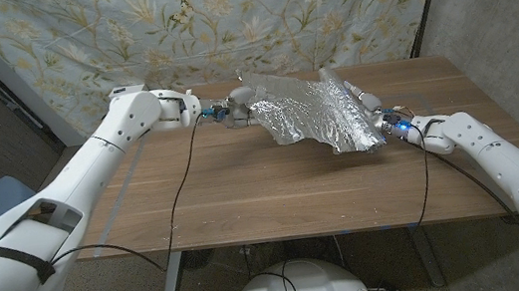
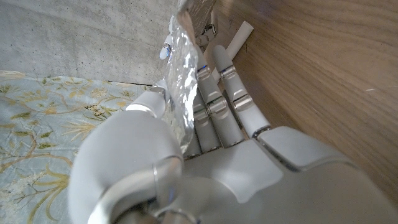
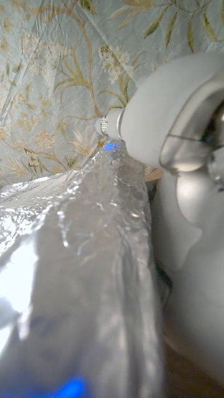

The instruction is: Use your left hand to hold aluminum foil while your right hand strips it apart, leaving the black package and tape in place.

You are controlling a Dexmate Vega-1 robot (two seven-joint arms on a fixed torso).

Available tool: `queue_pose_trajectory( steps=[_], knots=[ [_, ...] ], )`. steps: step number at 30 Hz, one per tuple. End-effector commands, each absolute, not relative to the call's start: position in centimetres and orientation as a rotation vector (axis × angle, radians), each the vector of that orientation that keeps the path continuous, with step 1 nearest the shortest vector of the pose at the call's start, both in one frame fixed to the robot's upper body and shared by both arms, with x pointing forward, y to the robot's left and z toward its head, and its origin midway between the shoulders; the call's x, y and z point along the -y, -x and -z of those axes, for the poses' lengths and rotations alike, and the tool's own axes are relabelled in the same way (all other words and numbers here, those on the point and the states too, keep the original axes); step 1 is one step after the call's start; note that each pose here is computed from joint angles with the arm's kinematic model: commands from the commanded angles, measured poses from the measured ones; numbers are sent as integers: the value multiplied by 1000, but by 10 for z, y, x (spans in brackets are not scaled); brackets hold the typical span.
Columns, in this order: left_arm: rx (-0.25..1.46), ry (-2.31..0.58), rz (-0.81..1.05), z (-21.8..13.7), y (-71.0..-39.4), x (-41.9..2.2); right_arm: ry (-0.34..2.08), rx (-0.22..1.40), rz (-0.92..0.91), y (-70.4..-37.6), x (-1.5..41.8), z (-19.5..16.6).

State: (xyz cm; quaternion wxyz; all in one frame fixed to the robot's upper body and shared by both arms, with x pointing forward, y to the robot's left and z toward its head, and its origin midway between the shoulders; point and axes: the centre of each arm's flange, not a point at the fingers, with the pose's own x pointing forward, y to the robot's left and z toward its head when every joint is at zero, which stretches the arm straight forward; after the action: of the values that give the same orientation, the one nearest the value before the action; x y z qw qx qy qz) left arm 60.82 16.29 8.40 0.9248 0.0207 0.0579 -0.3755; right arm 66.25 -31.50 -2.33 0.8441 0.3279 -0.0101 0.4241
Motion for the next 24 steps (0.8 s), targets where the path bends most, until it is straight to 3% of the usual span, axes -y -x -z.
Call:
queue_pose_trajectory(
  steps=[1, 24],
  knots=[
    [-113, -39, 775, -84, -605, -165, -694, 22, -882, -661, 319, 25],
    [-86, -11, 768, -75, -604, -187, -689, 11, -883, -663, 316, 26]
  ],
)
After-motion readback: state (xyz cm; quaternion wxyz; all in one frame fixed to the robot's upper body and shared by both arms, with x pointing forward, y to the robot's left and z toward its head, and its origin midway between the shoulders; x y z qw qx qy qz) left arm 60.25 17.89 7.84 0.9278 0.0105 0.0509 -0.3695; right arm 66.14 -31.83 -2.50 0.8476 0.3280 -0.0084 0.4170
